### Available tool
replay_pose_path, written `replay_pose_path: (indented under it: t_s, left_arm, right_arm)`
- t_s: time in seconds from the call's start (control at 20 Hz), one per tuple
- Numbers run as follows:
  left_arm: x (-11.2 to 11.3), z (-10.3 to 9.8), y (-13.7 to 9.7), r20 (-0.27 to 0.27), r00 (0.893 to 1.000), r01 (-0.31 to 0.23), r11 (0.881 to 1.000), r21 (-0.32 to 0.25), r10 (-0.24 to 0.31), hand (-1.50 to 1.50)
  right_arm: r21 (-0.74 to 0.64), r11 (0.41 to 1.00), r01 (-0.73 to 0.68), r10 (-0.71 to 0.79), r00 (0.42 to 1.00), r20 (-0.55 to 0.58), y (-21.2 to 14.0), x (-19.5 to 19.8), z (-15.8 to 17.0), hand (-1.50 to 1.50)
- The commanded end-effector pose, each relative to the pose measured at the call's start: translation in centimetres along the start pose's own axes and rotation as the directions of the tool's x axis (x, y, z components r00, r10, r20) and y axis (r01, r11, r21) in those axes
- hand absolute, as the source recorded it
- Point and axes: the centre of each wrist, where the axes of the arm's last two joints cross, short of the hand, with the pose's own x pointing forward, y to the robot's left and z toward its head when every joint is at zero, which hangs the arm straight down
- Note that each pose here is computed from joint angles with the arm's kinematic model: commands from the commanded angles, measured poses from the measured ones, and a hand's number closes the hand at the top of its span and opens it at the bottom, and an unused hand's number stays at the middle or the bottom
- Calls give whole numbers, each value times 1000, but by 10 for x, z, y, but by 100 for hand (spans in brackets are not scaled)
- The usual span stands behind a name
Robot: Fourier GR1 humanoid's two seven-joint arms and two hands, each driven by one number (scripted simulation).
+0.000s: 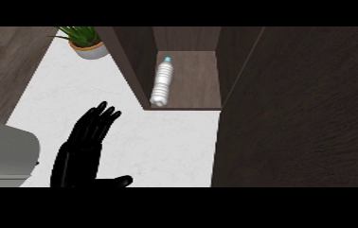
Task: Pick up the bottled water, place it into the cabinet and close the cabinet
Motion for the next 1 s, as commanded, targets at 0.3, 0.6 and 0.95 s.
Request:
replay_pose_path:
  t_s: [0.3, 0.6, 0.95]
  left_arm:
    - [39, 27, 35, -4, 999, -33, 998, 61, 34, -150]
    - [56, 33, 55, -9, 1000, -24, 998, 60, 25, -150]
    - [74, 39, 71, -9, 1000, -27, 999, 19, 28, -150]
  right_arm:
    - [245, 952, -185, 181, 983, 40, 16, 49, -28, 150]
    - [263, 962, -81, 73, 997, 40, 25, 39, -36, 150]
    - [202, 975, 91, -114, 988, 105, 38, 21, -46, 150]
